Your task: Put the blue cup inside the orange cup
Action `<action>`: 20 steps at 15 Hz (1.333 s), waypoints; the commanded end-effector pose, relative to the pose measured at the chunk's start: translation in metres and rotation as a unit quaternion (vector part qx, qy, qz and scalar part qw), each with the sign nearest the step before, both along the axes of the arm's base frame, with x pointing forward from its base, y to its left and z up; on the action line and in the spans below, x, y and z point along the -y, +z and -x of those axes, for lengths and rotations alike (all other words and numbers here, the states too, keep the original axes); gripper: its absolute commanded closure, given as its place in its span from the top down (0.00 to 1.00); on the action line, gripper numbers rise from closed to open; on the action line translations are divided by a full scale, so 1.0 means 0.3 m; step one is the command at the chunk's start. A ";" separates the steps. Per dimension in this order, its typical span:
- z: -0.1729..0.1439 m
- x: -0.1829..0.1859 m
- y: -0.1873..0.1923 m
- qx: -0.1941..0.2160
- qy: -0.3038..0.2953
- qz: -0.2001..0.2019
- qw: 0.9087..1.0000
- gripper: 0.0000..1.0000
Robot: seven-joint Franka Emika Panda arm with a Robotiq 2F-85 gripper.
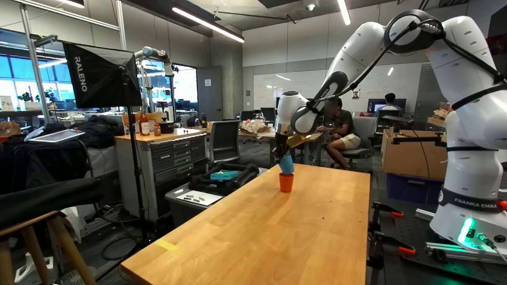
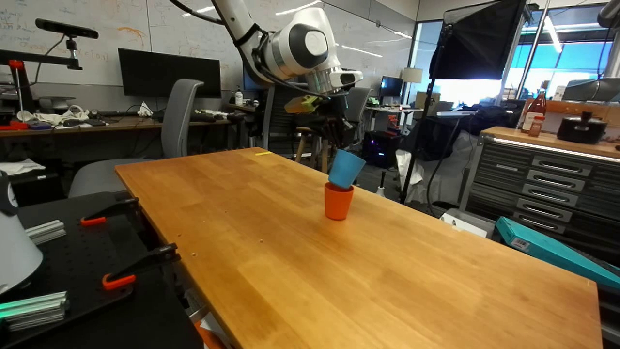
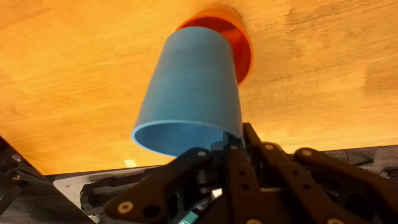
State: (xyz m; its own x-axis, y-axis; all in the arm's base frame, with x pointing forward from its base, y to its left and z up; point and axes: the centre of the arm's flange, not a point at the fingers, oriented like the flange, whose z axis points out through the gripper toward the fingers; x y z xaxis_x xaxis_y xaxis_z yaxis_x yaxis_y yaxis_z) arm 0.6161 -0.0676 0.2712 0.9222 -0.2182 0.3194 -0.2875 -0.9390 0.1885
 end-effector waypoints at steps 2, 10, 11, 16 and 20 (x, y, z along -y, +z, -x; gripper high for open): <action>0.042 0.018 0.020 0.031 0.000 0.002 1.000 0.03; 0.065 0.031 0.014 0.063 0.003 -0.007 0.998 0.49; 0.068 0.033 0.014 0.064 0.003 -0.008 0.998 0.55; 0.064 0.025 0.059 0.063 0.002 -0.025 0.998 0.93; 0.063 -0.039 0.102 0.001 0.031 -0.047 0.998 1.00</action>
